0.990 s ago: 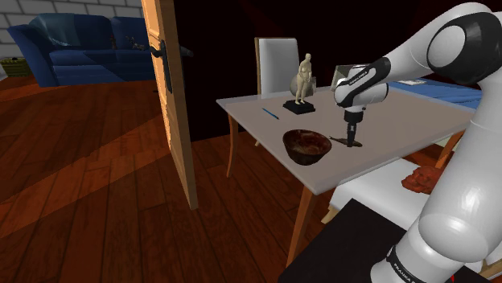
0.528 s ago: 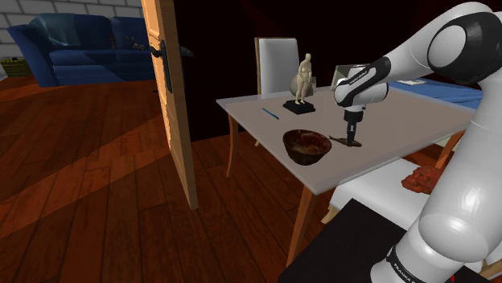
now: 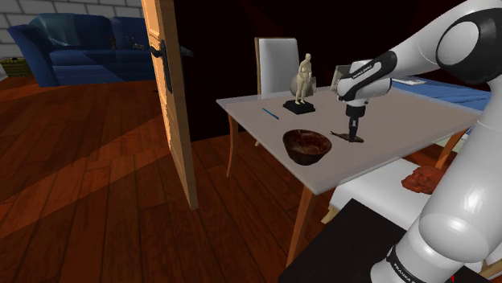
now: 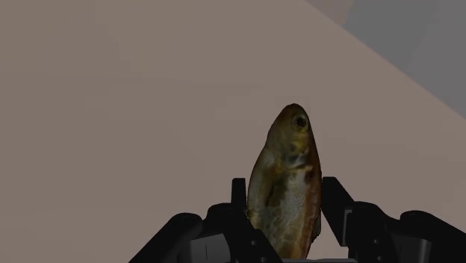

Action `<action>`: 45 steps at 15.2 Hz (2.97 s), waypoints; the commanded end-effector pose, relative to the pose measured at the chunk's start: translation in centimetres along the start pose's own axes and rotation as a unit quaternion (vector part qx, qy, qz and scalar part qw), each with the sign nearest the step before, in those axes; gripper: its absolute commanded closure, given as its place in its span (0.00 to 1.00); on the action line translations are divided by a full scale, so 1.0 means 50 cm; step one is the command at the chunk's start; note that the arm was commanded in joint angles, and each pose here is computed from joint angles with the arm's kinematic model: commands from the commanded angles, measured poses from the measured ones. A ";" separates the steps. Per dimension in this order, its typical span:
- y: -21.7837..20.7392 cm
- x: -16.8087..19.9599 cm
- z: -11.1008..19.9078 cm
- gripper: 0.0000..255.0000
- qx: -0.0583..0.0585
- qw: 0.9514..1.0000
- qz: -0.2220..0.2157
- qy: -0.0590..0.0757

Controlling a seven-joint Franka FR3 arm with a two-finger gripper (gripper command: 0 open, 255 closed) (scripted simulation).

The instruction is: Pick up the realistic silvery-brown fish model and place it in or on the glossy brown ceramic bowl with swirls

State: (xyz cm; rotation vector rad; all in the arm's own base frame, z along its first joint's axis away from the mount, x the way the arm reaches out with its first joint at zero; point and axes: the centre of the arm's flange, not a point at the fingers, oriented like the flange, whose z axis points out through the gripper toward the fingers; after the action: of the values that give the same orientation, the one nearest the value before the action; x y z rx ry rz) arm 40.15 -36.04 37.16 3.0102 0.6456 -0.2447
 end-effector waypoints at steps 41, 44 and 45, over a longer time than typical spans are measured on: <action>-0.331 0.157 -0.331 1.00 0.000 1.000 0.000 0.000; -0.398 0.198 -0.342 1.00 0.000 1.000 0.000 0.000; -0.421 0.211 -0.346 1.00 0.000 1.000 0.000 0.000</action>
State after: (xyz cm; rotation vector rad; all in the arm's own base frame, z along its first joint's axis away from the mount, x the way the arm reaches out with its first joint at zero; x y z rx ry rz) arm 43.44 -12.46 51.83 3.0098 0.6479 -0.2455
